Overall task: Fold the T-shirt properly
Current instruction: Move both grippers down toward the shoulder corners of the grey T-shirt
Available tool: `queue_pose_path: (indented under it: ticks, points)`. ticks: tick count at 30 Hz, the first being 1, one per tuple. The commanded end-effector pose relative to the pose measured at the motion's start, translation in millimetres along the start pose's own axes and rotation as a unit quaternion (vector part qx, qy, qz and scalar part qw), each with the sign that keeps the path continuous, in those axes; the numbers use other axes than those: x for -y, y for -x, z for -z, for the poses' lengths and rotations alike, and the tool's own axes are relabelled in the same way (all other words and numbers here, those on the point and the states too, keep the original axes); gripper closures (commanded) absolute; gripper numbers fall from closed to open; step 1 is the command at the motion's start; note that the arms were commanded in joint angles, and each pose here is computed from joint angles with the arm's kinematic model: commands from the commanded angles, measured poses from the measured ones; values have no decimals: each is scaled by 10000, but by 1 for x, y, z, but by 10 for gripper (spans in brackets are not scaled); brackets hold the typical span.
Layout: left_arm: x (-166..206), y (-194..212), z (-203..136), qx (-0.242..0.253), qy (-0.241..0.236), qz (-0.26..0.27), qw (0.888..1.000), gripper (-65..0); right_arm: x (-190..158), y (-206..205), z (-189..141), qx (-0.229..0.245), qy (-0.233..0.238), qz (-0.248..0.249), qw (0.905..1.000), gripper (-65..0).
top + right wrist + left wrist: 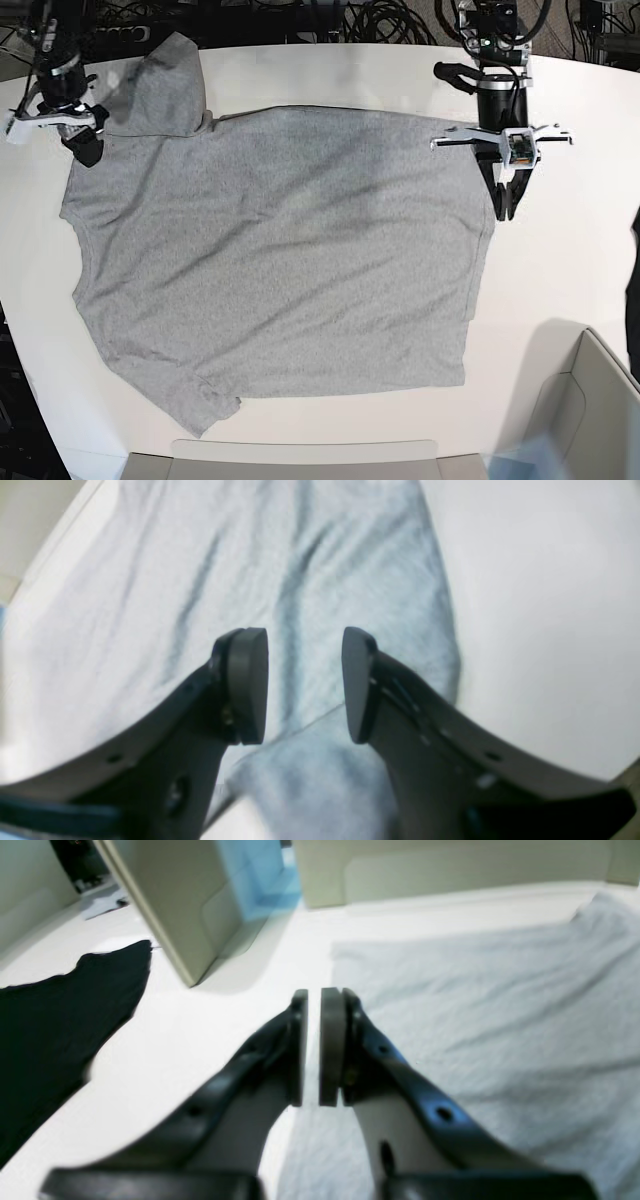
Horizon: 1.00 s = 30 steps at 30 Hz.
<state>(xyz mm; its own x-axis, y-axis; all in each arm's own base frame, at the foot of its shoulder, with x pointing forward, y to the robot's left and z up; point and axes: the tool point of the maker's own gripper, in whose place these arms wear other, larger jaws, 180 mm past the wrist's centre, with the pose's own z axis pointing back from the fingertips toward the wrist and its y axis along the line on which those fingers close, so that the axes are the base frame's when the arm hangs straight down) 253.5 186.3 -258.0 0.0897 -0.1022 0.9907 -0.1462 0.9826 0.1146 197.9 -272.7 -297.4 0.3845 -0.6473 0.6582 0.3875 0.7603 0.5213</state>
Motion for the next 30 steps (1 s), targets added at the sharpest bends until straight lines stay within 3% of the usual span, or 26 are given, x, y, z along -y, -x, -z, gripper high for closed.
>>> queue_pose_path:
  ticks: [1,5,17,22,27,30]
  points:
    - [0,-14,0,253,-18,-7,9997,-79,-7,-12,-7,95,-233,37,9997,-249]
    - [1,-13,0,245,4,-16,9997,-84,0,-6,-24,-301,-432,193,9984,-249]
    - [6,-4,1,-18,67,-42,10000,-84,89,56,-10,-1128,143,1584,9808,-249]
    - [6,-3,1,-43,61,-56,10000,-84,100,75,-2,-1410,222,1793,9734,-249]
    - [6,-2,0,-60,59,-60,9999,-84,107,107,15,-1794,259,2193,9587,-249]
    - [6,-1,-1,-91,62,-64,9999,-85,100,118,22,-1906,197,2195,9566,-249]
